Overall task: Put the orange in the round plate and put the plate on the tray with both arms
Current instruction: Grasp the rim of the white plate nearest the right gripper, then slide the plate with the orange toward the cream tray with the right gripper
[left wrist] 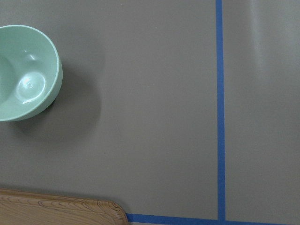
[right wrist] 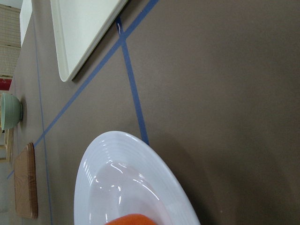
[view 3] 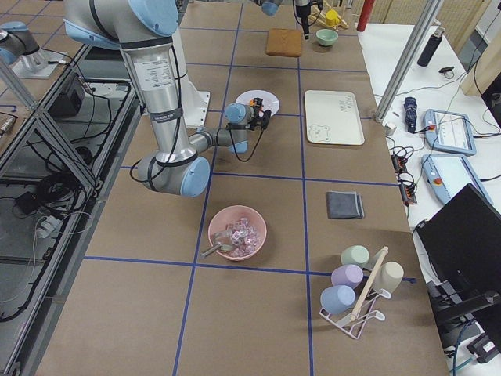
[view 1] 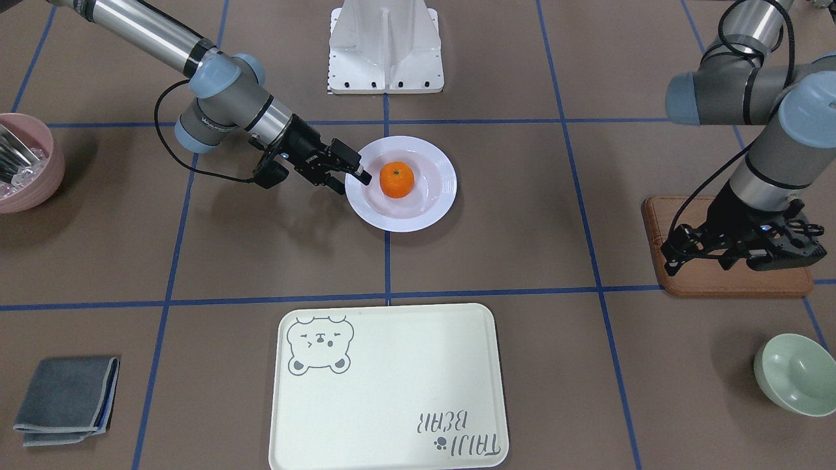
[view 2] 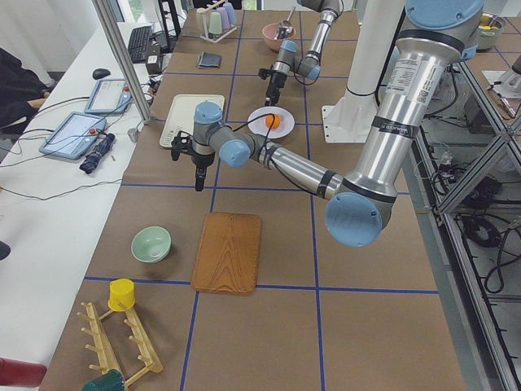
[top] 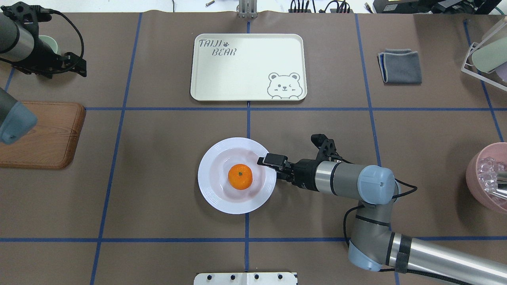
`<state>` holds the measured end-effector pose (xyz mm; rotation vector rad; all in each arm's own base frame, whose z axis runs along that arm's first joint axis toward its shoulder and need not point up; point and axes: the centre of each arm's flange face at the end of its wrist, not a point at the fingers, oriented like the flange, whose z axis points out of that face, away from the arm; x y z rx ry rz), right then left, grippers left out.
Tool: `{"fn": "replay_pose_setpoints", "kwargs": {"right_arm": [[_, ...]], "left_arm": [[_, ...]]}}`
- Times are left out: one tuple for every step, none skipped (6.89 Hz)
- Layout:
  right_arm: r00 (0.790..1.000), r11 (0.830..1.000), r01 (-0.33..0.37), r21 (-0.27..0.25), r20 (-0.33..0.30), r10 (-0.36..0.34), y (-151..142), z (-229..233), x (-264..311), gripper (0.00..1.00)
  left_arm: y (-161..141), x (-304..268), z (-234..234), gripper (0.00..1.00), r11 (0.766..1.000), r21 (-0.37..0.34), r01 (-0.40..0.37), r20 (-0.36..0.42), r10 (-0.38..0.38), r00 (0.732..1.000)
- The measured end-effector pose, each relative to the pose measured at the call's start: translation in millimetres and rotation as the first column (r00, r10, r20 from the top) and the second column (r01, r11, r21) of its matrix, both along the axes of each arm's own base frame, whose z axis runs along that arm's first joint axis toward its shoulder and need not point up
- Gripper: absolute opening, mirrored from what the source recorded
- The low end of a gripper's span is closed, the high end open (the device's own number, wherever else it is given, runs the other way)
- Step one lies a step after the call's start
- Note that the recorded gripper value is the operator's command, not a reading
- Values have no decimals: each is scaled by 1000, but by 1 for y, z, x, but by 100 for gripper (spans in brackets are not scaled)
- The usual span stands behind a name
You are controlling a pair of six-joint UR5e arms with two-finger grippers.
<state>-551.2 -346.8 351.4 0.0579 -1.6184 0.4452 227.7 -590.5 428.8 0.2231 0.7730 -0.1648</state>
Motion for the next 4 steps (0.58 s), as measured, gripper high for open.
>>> {"fn": "replay_pose_setpoints", "kwargs": {"right_arm": [[1000,1000,1,0,2,-1,3,-2,-3,100],[1000,1000,4,-1,7,-4,6,-4,-6,100],[1000,1000,6,-7,15,-6,7,-8,-9,100],[1000,1000,9,-14,21,-9,8,-11,-12,100]], "left_arm": [[0,0,1,99,1000,-2,0,2,0,1000],[0,0,3,99,1000,-4,-1,3,1,1000],[1,0,3,99,1000,-5,-1,3,1,1000],[1,0,4,99,1000,-5,-1,4,1,1000]]}}
